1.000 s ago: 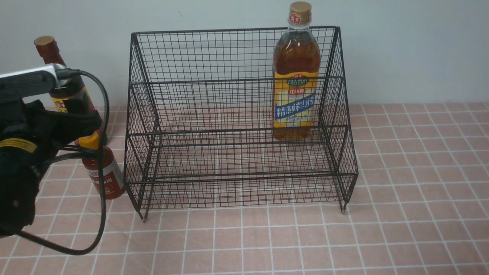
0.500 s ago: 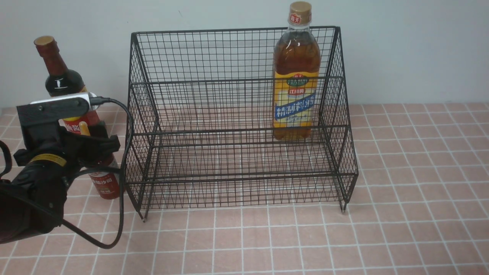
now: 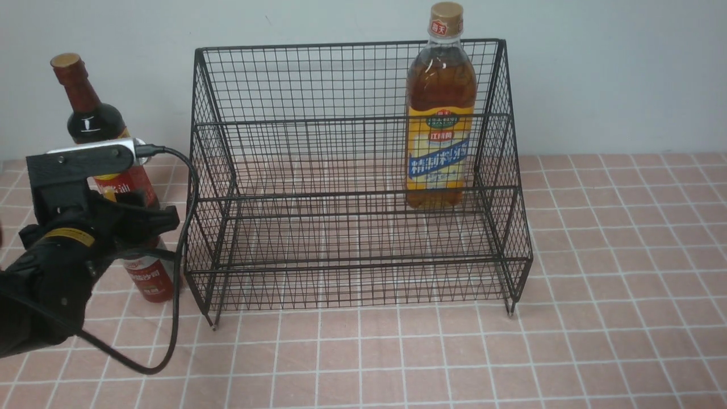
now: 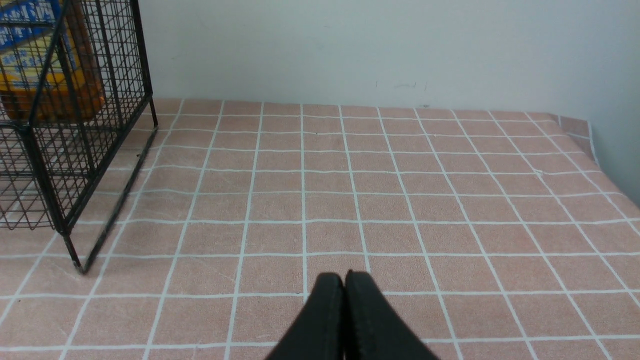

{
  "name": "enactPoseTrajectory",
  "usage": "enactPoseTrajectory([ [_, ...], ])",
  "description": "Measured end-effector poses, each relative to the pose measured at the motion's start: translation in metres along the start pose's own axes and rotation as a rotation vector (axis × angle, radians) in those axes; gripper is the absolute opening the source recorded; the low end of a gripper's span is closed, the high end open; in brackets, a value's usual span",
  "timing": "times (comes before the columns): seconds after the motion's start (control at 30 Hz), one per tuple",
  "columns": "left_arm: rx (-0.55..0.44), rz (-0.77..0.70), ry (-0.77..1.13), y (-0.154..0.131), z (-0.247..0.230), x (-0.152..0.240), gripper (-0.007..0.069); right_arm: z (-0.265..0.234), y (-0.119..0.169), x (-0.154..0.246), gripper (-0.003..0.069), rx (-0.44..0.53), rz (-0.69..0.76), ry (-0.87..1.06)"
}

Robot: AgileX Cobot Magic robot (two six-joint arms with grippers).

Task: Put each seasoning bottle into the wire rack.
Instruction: Use the left arm to grab the condiment bottle closest to it, then use the left arm to put the condiment bottle back on the shelf

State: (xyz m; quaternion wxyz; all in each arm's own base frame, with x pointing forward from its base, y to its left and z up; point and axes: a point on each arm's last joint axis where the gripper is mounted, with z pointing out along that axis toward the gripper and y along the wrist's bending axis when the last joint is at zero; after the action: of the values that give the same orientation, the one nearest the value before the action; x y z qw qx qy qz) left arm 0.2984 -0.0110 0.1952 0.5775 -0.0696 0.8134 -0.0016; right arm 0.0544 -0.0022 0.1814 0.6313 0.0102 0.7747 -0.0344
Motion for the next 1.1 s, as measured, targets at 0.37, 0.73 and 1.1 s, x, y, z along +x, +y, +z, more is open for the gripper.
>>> enactPoseTrajectory([
  [0.37,0.09,0.078,-0.216,-0.004,-0.091,-0.075,0.0255,0.0,0.0,0.0,-0.0014,0.0,0.0,0.0],
  [0.73,0.394,0.145,-0.283,-0.064,-0.133,-0.078,0.0255,0.0,0.0,0.0,-0.0014,-0.001,0.002,0.0],
  [1.1,0.387,0.175,-0.268,-0.09,-0.087,-0.05,0.0255,0.0,0.0,0.0,-0.0014,0.0,0.001,0.0],
])
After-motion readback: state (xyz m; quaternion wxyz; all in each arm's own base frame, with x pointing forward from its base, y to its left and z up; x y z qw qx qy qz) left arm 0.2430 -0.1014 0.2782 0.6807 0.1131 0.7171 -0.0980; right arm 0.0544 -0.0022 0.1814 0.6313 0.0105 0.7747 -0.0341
